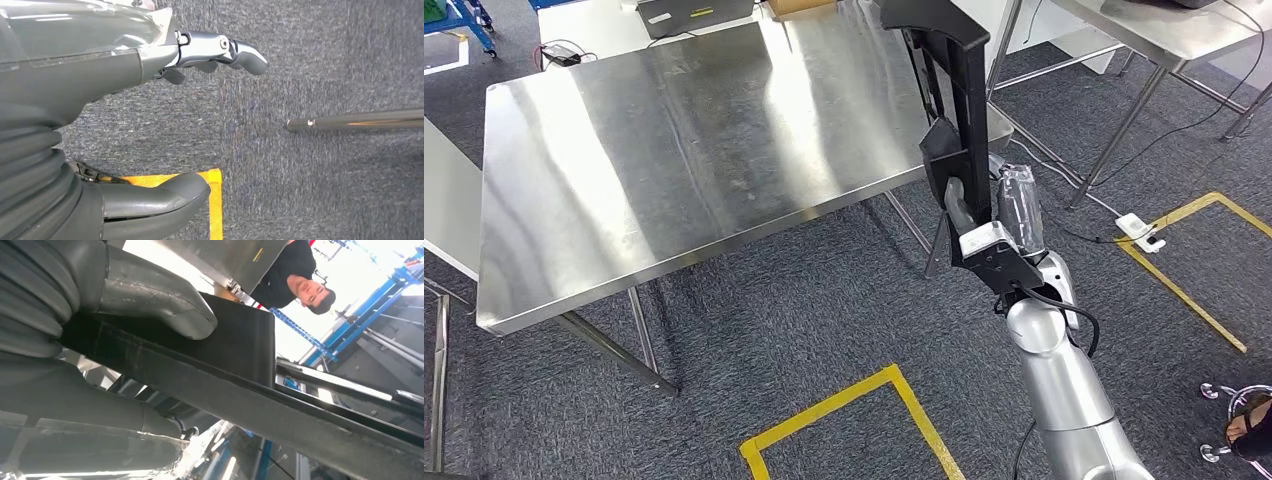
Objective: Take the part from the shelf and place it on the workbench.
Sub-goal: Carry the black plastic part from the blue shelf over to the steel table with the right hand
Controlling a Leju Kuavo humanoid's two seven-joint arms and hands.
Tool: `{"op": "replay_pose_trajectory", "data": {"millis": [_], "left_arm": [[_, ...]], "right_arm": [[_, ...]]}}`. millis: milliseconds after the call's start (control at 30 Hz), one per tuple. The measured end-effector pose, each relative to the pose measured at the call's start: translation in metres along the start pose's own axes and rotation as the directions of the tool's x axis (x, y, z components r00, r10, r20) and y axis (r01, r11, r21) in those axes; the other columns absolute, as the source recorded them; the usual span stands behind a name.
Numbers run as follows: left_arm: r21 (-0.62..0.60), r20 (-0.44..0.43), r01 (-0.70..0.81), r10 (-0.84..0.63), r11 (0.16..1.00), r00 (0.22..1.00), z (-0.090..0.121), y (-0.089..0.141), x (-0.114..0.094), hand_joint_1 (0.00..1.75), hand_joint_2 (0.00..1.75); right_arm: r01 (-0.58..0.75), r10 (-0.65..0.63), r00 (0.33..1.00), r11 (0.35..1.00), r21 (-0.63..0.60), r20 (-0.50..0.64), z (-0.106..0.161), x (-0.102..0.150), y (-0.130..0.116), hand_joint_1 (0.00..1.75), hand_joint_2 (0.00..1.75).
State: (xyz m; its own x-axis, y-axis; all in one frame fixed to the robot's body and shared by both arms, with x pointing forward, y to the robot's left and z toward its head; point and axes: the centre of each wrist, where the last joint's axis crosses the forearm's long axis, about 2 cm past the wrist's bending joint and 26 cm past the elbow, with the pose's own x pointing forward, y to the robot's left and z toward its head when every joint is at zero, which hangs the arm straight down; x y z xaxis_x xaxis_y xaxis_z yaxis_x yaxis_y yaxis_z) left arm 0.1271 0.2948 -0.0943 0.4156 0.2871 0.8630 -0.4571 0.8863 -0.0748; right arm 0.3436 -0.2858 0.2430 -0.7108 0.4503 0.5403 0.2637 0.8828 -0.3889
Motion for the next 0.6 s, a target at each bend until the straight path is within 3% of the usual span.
{"op": "replay_pose_trajectory", "data": {"millis": [600], "left_arm": [[0.007,0.009,0.004,-0.004,1.000,1.000,0.000,0.002,0.000,0.00,1.75]], "right_arm": [[0.001,-0.001,1.000,1.000,-0.003,-0.011,0.001,-0.018,0.008,1.75,1.75]]}}
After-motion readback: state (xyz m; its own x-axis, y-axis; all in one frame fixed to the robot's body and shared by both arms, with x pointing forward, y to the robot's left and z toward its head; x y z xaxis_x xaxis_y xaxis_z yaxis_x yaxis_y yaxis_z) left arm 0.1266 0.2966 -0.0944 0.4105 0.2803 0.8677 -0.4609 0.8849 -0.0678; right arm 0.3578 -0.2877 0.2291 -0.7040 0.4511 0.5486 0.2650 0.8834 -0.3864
